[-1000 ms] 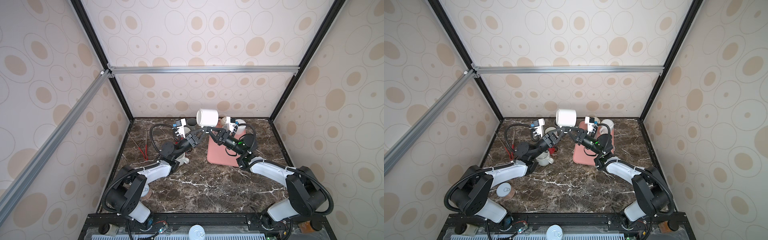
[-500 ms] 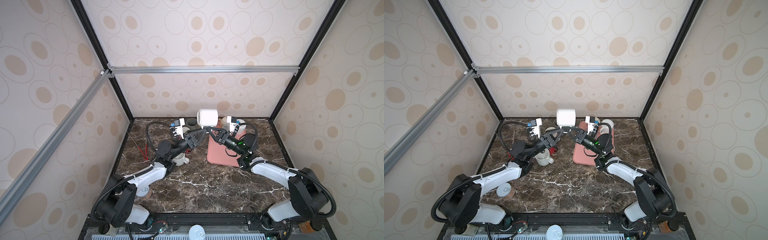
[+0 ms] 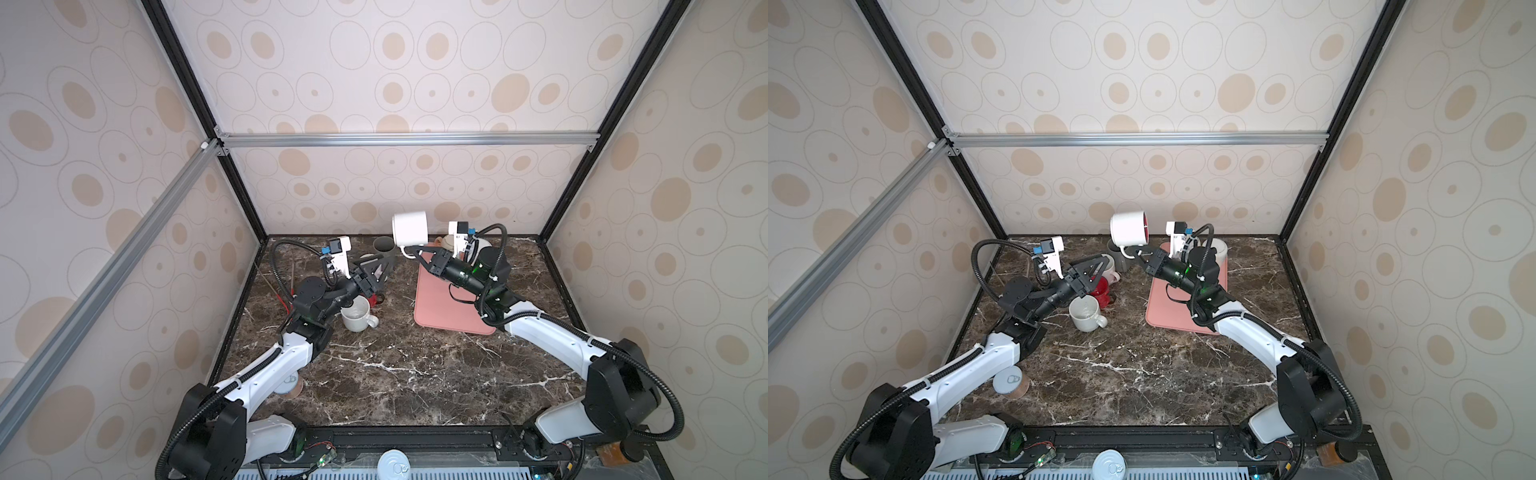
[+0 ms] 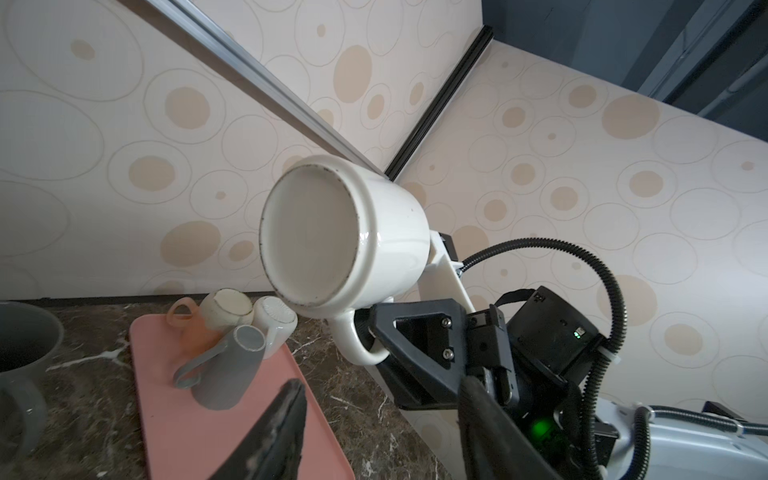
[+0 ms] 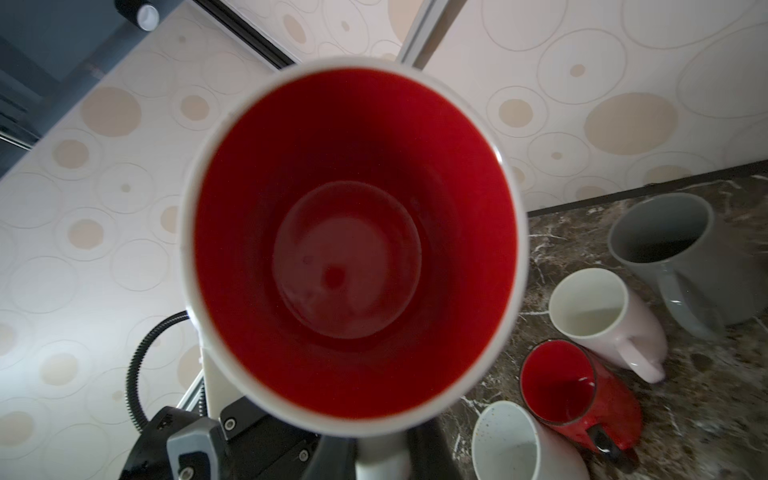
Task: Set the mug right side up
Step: 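Grasp the white mug's handle with the right gripper and release the left gripper, then lower the white mug upright beside the red mug while the left gripper withdraws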
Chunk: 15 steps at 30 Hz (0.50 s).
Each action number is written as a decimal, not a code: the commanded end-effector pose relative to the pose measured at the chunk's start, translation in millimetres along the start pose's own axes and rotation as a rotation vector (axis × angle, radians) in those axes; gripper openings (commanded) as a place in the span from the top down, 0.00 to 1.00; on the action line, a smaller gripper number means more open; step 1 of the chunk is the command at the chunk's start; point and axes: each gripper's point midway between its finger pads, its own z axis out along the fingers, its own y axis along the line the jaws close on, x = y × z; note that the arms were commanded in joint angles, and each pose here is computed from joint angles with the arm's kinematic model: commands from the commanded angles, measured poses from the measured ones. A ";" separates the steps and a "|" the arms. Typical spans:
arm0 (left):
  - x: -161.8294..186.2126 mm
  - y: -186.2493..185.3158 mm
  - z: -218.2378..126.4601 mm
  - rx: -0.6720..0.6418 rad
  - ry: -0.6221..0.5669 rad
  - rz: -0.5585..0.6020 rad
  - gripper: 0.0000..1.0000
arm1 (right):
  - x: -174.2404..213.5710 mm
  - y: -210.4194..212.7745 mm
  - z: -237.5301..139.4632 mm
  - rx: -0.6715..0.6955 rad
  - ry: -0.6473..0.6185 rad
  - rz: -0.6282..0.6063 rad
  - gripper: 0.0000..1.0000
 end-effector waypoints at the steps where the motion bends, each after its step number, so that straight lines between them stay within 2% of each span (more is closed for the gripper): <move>1: -4.3 13.2 -6.9 -0.057 0.006 0.061 0.41 | -20.5 9.4 -5.2 0.064 -0.034 -0.157 1.00; 9: -8.1 35.4 -15.4 -0.097 0.022 0.072 0.41 | -19.6 -59.3 -5.9 0.436 0.104 -0.484 1.00; 15: -5.4 55.1 -20.0 -0.133 0.036 0.062 0.41 | -17.4 -112.2 4.9 0.618 0.202 -0.612 1.00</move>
